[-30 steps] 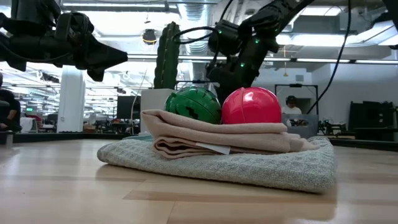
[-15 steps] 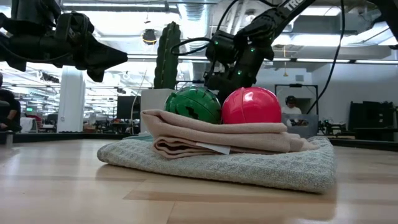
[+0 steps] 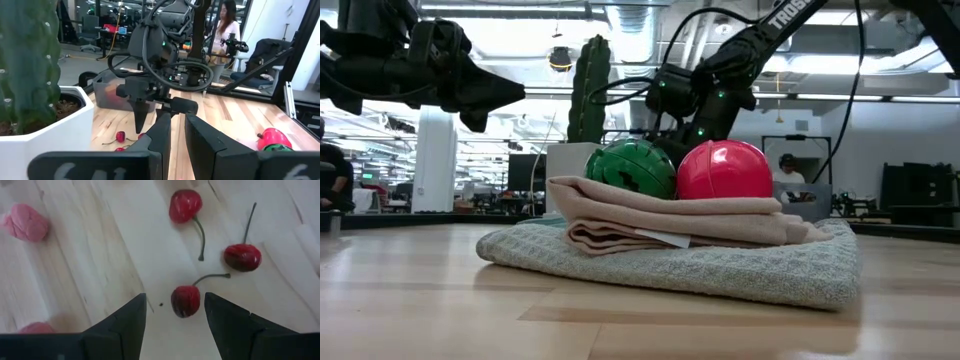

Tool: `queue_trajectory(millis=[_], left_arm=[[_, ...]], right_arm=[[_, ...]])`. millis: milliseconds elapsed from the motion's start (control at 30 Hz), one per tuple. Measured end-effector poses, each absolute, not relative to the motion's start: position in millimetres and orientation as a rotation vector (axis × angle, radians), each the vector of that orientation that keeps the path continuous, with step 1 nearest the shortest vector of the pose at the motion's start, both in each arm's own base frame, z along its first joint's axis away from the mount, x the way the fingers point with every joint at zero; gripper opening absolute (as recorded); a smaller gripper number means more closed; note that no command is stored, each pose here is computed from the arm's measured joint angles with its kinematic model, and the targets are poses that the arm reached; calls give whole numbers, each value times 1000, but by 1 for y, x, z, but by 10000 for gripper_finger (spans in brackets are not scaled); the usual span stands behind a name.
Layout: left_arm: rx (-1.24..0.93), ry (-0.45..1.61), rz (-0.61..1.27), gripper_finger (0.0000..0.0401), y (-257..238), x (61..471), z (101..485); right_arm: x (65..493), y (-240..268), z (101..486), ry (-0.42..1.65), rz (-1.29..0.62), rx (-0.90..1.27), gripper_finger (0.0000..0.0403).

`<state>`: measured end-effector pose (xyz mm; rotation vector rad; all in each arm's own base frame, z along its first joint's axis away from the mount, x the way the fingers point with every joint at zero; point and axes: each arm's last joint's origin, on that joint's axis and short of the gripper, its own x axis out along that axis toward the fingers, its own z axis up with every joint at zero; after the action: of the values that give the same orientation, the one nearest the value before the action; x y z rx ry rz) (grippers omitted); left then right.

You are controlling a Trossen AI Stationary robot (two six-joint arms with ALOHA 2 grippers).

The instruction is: Pick and placing Produce into tupperware

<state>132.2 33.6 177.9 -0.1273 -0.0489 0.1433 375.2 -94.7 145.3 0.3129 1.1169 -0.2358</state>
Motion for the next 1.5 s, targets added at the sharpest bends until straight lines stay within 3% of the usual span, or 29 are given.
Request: queue_trajectory(millis=[533,1167,1500], left_arm=[[-130,-50,141,45,34,132,178],[-130,-49,142,45,34,132,178],[-136,-49,140,45,34,132,178]], right_arm=[[375,-95,144,1117,-236,314,185],[377,-97,139,1120,-263,310,165],[378,-94,140,1114,-256,306,124]])
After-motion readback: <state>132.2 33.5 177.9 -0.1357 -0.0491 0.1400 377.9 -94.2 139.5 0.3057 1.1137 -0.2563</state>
